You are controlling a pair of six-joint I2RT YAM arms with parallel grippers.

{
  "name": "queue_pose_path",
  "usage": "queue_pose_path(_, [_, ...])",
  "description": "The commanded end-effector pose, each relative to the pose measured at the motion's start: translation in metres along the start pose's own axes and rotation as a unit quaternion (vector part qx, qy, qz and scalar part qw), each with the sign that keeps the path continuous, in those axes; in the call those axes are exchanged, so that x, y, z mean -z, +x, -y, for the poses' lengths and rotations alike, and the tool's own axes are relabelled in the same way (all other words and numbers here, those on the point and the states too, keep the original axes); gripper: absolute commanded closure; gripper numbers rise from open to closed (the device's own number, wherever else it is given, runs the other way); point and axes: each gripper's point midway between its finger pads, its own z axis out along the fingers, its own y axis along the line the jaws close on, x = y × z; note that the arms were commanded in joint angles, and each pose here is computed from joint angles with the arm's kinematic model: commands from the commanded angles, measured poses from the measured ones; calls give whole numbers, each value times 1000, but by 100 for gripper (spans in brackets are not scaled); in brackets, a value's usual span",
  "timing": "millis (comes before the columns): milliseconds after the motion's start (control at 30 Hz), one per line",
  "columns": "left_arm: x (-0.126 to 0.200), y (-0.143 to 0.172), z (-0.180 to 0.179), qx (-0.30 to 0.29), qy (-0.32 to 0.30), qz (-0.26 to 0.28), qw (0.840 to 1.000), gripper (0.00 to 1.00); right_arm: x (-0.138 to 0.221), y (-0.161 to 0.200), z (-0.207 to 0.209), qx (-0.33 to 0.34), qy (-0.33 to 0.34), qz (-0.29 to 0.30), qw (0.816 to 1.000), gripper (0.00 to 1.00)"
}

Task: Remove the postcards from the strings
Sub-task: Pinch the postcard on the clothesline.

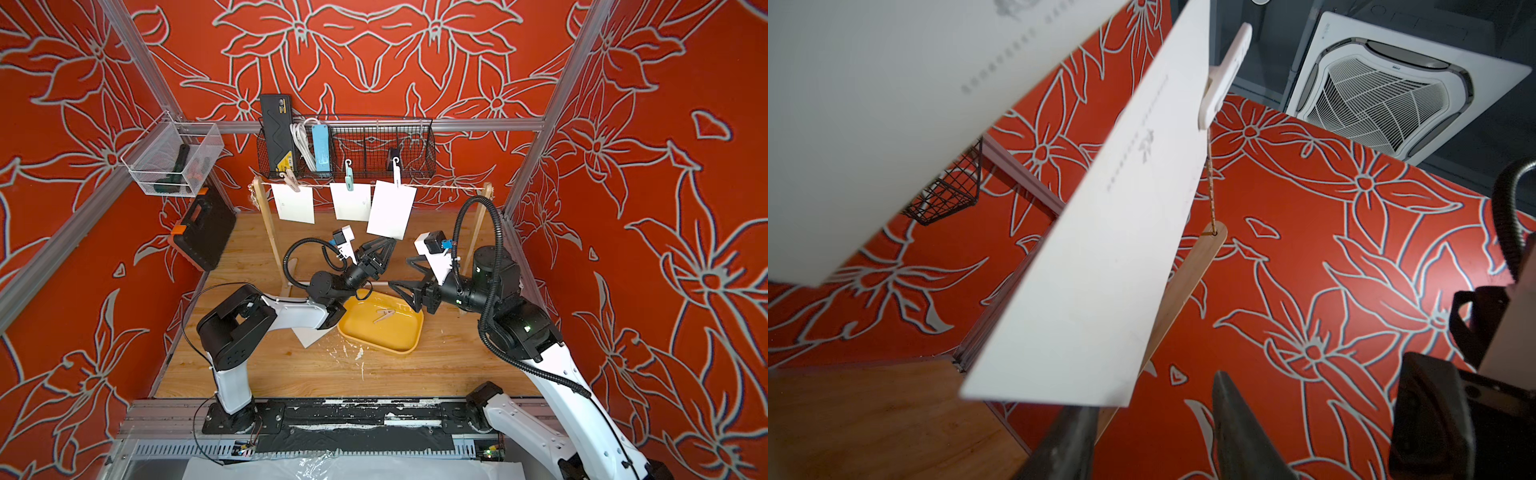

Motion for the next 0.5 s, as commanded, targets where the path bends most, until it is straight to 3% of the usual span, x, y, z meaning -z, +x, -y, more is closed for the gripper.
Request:
queue_pose_path(0, [7, -52, 59, -29, 98, 92, 990, 54, 3, -7, 3, 12, 12, 15, 1000, 25])
queue_pose_path(100, [9, -52, 61, -34, 97, 91, 991, 45, 4, -7, 3, 13, 14, 16, 1000, 25])
queue_pose_path(267, [12, -52, 73, -57, 110, 86, 989, 44, 3, -7, 3, 13, 13, 15, 1000, 25])
queue_pose_path(467, [10, -57, 87, -63, 136, 86, 985, 54, 4, -8, 3, 13, 14, 18, 1000, 25])
